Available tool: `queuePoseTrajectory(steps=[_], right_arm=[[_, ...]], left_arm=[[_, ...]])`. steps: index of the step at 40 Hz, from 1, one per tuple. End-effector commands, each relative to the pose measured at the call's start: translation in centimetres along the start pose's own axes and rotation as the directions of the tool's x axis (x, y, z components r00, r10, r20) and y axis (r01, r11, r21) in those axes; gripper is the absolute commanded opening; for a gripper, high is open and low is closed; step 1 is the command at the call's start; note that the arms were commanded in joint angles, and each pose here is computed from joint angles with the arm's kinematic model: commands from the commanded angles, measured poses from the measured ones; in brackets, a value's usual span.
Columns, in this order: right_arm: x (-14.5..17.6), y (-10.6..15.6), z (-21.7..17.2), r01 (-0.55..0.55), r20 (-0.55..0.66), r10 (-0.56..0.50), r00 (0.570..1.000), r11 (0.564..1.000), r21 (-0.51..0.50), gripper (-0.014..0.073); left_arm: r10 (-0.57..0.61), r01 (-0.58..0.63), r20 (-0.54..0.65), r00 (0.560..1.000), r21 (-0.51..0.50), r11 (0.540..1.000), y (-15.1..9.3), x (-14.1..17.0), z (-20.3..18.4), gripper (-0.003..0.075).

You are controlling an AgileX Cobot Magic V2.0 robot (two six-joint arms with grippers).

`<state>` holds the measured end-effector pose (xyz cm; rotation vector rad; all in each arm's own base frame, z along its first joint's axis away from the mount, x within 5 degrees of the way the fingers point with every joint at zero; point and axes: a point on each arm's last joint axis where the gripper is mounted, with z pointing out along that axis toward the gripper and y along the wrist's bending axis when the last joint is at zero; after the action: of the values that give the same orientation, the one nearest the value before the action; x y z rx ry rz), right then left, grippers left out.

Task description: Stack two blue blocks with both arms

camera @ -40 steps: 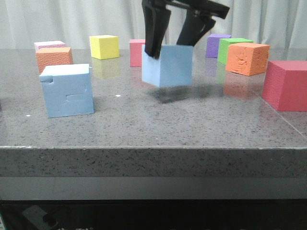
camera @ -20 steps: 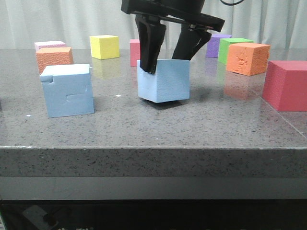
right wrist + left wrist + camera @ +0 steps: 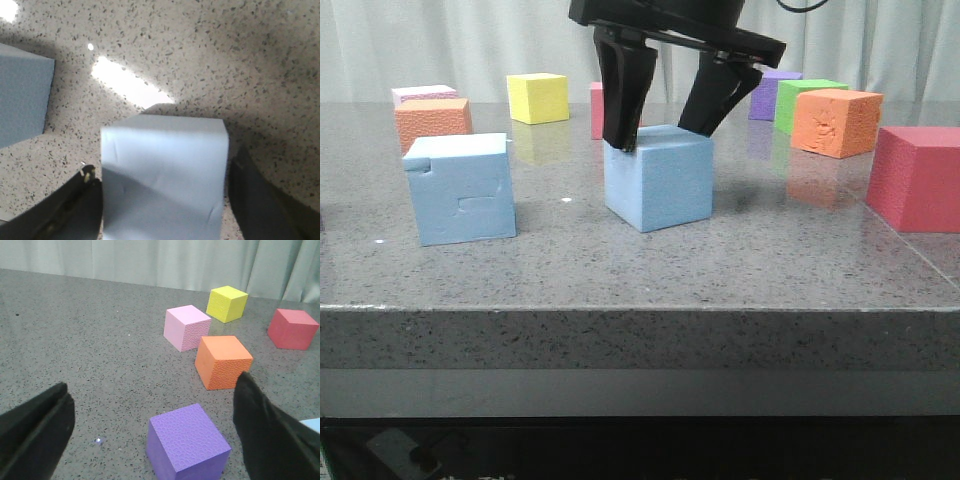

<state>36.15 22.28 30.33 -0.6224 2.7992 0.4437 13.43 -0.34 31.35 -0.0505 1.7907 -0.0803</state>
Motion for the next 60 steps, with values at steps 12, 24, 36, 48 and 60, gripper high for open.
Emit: queuePoseTrajectory(steps=[12,24,36,48,60], right_arm=[[0.0,1.0,-4.1,0.023,0.092,-0.021,0.996,0.999,-0.023,0.0569],[-0.5,2.0,-8.9,0.057,0.227,-0.051,0.972,0.998,-0.022,0.0517],[-0.4,2.1,-9.5,0.061,0.247,-0.053,0.968,0.998,-0.023,0.0105],[0.5,1.7,-12.2,0.053,0.295,-0.046,0.954,0.998,-0.015,-0.0071],[3.1,-3.7,-18.8,-0.098,0.394,0.074,0.916,0.994,0.043,-0.0071]], left_arm=[[-0.005,0.004,0.117,0.993,0.006,1.0,-0.1,-2.0,-0.2,0.0628],[-0.005,0.004,0.117,0.993,0.006,1.0,-0.1,-2.0,-0.2,0.0628],[-0.005,0.004,0.117,0.993,0.006,1.0,-0.1,-2.0,-0.2,0.0628],[-0.005,0.004,0.117,0.993,0.006,1.0,-0.1,-2.0,-0.2,0.0628],[-0.005,0.004,0.117,0.993,0.006,1.0,-0.1,-2.0,-0.2,0.0628]])
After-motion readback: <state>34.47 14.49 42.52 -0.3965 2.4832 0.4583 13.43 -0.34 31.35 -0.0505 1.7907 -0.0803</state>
